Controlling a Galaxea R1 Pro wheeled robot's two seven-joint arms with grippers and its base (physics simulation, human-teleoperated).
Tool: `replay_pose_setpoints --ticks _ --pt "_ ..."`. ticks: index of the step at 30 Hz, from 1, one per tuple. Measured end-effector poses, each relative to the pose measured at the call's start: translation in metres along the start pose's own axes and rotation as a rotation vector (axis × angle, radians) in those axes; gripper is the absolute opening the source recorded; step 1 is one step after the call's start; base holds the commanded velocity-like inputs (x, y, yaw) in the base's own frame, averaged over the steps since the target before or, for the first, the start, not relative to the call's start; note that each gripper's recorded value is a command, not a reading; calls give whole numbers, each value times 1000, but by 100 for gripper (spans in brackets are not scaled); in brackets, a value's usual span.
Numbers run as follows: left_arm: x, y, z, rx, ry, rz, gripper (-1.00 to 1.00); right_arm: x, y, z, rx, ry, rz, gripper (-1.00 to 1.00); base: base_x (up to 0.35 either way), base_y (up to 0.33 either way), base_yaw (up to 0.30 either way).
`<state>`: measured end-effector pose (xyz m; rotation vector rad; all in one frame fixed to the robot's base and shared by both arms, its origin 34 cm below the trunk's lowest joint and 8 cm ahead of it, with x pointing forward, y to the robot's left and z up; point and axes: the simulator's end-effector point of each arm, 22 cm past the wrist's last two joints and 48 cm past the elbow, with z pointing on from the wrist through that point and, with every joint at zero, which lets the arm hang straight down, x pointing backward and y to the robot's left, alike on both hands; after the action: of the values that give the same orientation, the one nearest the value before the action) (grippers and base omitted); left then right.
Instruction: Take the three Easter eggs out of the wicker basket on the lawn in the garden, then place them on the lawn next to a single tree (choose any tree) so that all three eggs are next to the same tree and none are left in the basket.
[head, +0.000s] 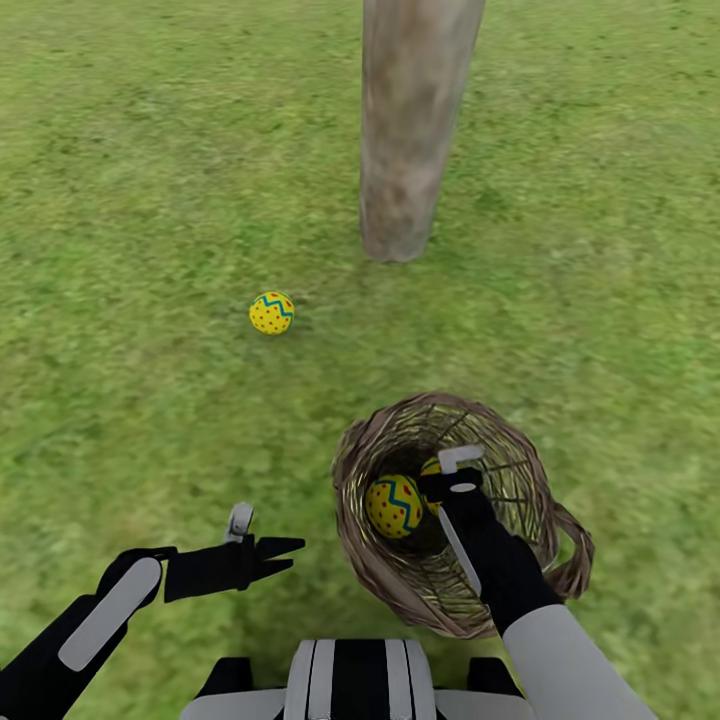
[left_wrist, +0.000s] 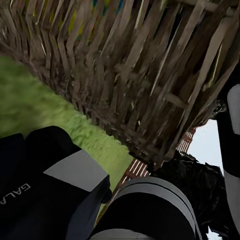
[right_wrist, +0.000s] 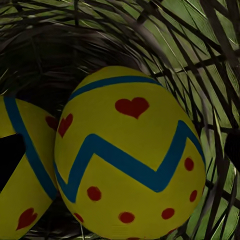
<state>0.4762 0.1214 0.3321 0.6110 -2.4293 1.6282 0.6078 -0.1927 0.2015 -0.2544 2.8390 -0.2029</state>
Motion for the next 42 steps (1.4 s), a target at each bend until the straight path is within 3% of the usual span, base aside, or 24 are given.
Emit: replay_pose_setpoints --ticks 9,42 --pt "-1 21 9 -1 6 -5 100 8 3 18 2 -5 0 100 0 0 0" --pt "5 37 13 -10 21 -40 100 14 4 31 5 -29 -3 100 0 0 0"
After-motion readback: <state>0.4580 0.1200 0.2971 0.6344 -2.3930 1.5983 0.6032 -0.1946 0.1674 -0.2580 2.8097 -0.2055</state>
